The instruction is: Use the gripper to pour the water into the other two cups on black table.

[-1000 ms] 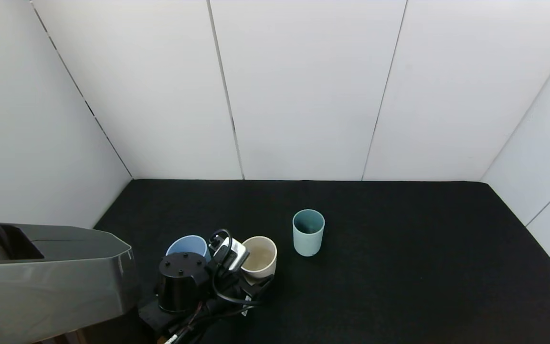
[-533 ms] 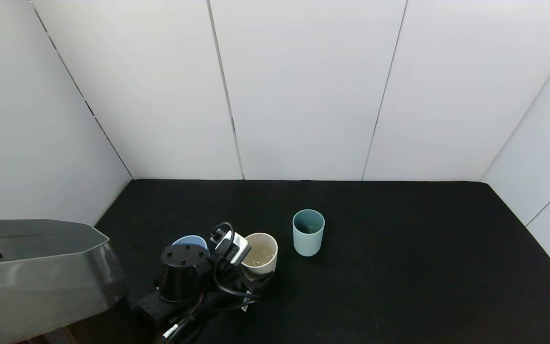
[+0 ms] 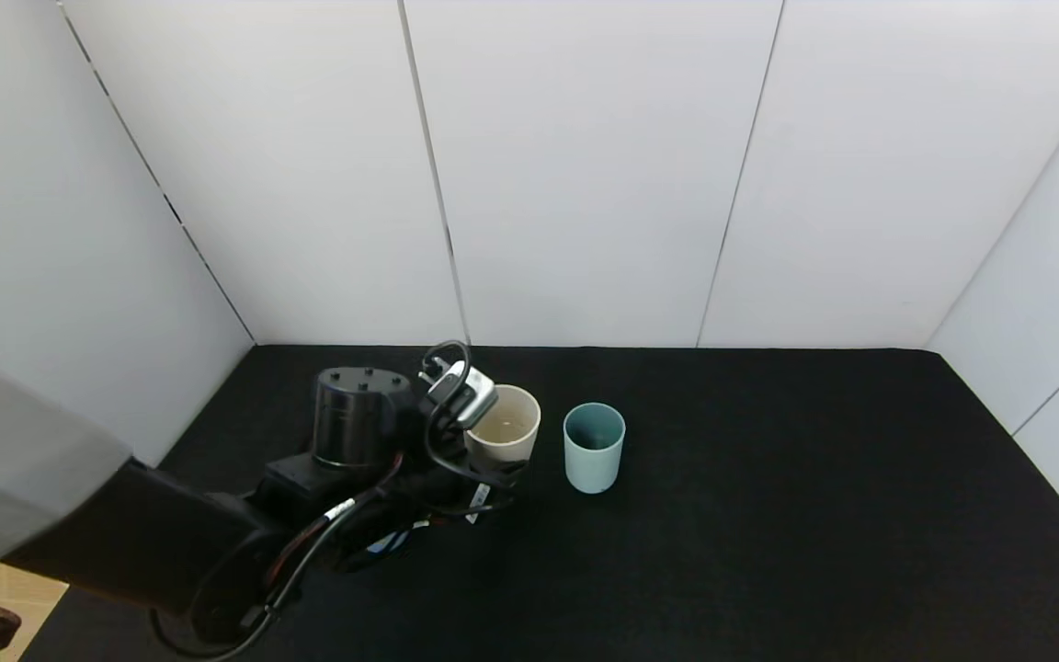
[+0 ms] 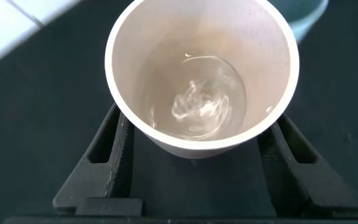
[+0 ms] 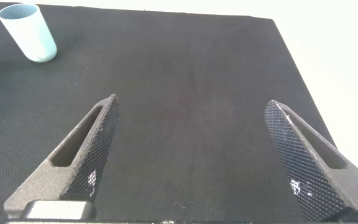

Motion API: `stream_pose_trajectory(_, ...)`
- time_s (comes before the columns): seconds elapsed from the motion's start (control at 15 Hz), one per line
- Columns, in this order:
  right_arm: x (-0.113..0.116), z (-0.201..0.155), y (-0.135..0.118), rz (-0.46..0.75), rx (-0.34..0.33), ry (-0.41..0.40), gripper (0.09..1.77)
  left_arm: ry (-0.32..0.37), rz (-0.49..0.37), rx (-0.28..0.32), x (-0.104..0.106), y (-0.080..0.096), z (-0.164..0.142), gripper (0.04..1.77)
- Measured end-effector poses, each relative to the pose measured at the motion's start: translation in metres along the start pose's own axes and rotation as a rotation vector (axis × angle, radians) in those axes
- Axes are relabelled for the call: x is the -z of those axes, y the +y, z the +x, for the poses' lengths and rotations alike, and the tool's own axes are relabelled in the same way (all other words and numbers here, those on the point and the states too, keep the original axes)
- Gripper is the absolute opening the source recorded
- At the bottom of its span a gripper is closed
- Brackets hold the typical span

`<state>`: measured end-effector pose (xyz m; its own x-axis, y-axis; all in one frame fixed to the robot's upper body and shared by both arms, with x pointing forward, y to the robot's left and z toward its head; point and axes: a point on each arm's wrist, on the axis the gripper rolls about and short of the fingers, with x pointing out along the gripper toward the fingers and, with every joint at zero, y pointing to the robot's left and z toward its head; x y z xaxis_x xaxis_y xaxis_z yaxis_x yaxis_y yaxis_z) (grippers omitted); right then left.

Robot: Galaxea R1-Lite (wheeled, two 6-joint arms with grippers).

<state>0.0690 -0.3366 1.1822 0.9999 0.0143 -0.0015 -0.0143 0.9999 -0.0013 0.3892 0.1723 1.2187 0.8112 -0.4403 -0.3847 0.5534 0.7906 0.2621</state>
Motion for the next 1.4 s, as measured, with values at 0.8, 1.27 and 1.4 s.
stream_pose_trajectory(0.8, 0.0, 0.0, 0.0, 0.0, 0.0, 0.0, 1.71, 0.074, 0.31, -0.046, -0.065, 0.024, 0.006, 1.19)
stream_pose_trajectory(1.27, 0.0, 0.0, 0.0, 0.0, 0.0, 0.0, 1.71, 0.156, 0.482, -0.049, -0.077, 0.016, 0.011, 1.19)
stream_pose_trajectory(1.4, 0.0, 0.0, 0.0, 0.0, 0.0, 0.0, 1.71, 0.158, 0.52, -0.059, -0.08, 0.009, 0.014, 1.19)
